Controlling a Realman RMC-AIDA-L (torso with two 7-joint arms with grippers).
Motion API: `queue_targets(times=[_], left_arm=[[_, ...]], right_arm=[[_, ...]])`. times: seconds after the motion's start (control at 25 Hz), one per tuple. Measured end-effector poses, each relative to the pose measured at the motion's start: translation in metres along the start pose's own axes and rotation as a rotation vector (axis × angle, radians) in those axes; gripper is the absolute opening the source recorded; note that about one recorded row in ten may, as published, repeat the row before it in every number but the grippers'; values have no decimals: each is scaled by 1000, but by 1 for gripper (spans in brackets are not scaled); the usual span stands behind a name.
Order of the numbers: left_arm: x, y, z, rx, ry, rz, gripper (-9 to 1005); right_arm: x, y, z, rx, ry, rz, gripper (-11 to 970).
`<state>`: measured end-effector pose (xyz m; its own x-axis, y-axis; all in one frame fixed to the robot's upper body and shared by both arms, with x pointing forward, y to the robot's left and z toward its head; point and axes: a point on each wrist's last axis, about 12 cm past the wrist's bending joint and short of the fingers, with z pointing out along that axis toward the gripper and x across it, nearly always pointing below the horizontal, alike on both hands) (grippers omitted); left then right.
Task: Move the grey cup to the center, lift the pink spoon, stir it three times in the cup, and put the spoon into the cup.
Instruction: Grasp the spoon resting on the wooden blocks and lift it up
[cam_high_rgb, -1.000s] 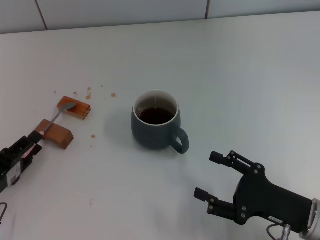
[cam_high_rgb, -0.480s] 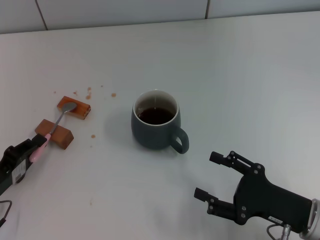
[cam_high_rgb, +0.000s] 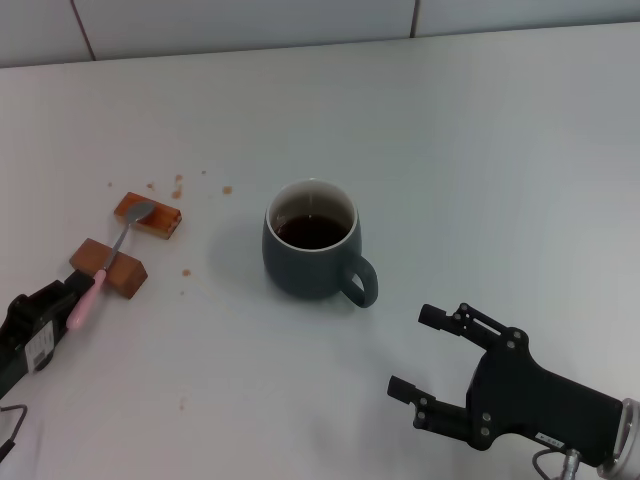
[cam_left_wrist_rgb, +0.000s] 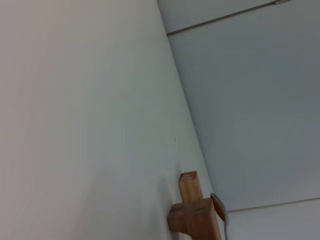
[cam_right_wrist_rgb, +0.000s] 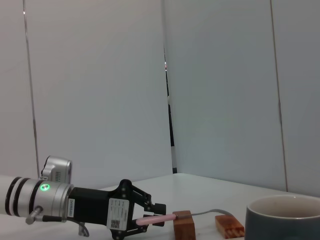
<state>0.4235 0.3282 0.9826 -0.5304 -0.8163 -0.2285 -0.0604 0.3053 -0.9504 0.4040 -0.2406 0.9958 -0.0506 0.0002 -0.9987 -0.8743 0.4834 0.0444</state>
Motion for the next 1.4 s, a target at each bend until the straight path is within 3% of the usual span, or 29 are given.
queue_targets(times=[0.64, 1.4], left_arm=[[9, 1, 0, 12, 4, -55, 352], [13, -1, 1, 26, 7, -87, 331]], right_arm=[[0, 0, -1, 1, 1, 1, 826], [0, 0, -1, 2, 3, -1, 826]])
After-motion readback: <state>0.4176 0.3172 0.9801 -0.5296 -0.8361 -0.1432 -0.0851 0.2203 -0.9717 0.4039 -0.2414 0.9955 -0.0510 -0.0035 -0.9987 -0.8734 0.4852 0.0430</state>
